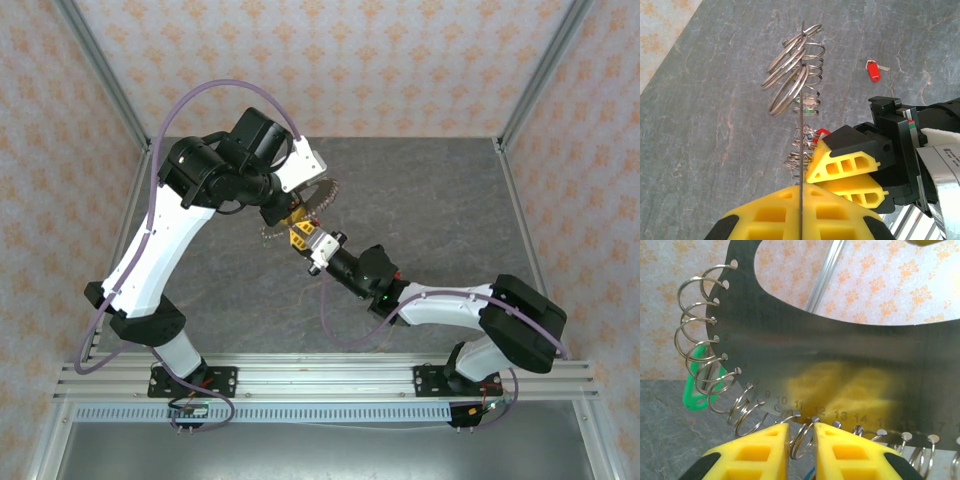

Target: Put the keys on the keyring

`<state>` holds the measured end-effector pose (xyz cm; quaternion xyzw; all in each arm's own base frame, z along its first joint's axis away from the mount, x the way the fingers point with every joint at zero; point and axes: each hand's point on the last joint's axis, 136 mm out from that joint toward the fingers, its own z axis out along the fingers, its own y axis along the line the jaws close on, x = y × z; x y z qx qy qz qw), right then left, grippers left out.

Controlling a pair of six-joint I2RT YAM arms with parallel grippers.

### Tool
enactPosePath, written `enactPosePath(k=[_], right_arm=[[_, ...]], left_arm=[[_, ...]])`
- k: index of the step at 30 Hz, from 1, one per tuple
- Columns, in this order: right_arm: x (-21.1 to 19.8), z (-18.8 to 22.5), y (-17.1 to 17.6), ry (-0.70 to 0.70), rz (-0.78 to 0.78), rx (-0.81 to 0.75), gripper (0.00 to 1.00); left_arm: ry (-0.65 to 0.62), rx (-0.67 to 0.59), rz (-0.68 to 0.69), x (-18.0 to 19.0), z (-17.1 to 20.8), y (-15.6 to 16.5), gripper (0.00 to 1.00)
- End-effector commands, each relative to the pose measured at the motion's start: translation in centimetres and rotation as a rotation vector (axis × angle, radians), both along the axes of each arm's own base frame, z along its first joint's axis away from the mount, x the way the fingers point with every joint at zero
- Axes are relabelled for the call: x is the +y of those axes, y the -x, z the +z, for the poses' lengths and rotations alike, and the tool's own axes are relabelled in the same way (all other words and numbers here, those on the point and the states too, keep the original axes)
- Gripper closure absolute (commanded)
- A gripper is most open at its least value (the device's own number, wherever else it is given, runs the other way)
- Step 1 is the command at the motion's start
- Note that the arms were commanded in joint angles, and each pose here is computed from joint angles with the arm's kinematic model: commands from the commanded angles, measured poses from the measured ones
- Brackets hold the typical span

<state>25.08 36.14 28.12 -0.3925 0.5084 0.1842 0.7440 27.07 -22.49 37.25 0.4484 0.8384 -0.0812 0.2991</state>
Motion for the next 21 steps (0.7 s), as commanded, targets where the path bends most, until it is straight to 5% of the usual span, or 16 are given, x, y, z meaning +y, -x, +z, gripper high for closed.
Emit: enactPosePath(k=[1,21], right_arm=[[0.29,1.01,-0.19,-0.019,-0.010,-0.015,0.81],[0.34,1.34,-0.71,-0.023,-0.037,-0.031,0.84]], left_arm=[[0.040,-0.051,0.002,0.14,1.63,0.47,1.00],[0.048,-0.046,0.002,0.09,1.67,0.60,1.00]])
